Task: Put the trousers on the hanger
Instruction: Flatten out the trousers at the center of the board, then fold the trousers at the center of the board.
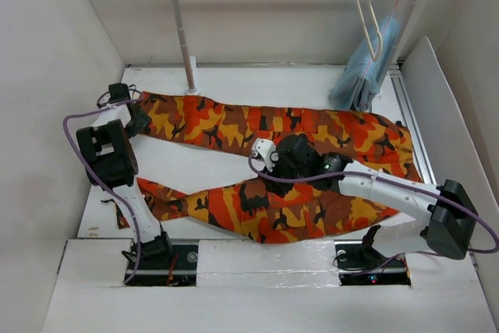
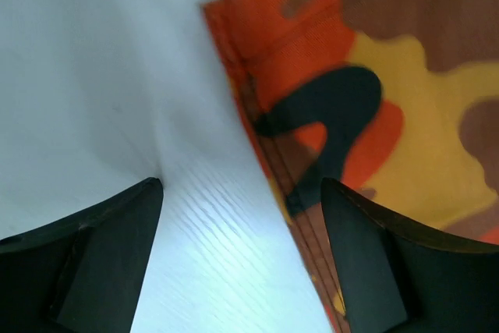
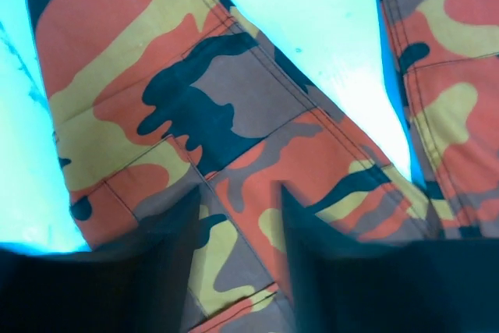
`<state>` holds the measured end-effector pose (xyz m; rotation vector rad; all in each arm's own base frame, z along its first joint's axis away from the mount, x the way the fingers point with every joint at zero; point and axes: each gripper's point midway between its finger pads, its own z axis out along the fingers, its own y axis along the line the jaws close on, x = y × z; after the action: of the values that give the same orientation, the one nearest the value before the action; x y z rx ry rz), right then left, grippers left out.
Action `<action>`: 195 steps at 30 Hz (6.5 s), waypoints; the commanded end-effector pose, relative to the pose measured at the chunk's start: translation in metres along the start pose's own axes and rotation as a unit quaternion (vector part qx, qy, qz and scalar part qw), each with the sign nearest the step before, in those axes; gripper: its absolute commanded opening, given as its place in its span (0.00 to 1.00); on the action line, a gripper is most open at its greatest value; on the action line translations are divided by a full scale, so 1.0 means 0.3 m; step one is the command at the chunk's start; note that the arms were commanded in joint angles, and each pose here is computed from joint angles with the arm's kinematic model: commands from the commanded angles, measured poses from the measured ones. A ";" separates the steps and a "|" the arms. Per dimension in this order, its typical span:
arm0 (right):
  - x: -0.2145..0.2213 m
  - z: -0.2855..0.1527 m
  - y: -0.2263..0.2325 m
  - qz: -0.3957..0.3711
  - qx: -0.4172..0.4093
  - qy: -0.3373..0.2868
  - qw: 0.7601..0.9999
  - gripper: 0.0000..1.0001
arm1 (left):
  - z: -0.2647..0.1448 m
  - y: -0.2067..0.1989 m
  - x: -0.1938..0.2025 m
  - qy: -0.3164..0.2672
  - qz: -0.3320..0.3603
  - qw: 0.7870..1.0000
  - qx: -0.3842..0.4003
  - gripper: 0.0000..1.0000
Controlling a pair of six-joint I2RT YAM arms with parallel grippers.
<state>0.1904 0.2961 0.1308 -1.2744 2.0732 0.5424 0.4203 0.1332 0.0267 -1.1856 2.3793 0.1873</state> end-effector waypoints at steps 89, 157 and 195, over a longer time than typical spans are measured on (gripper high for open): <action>-0.352 -0.303 -0.126 0.008 0.038 -0.192 0.981 0.68 | -0.024 0.319 0.187 0.052 -0.143 0.977 -0.146 0.00; 0.522 -0.464 -0.263 0.473 0.277 -0.007 0.836 0.61 | -0.473 0.291 0.014 -0.112 -0.244 0.956 0.122 0.00; 0.960 -0.430 -0.404 0.800 0.448 0.146 0.372 0.29 | -0.709 -0.011 0.015 -0.107 -0.200 0.943 0.245 0.00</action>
<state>0.1435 -0.0111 0.0173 1.7219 2.5454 -0.2943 0.3409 0.0464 0.1954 -1.2859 1.8941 -0.3708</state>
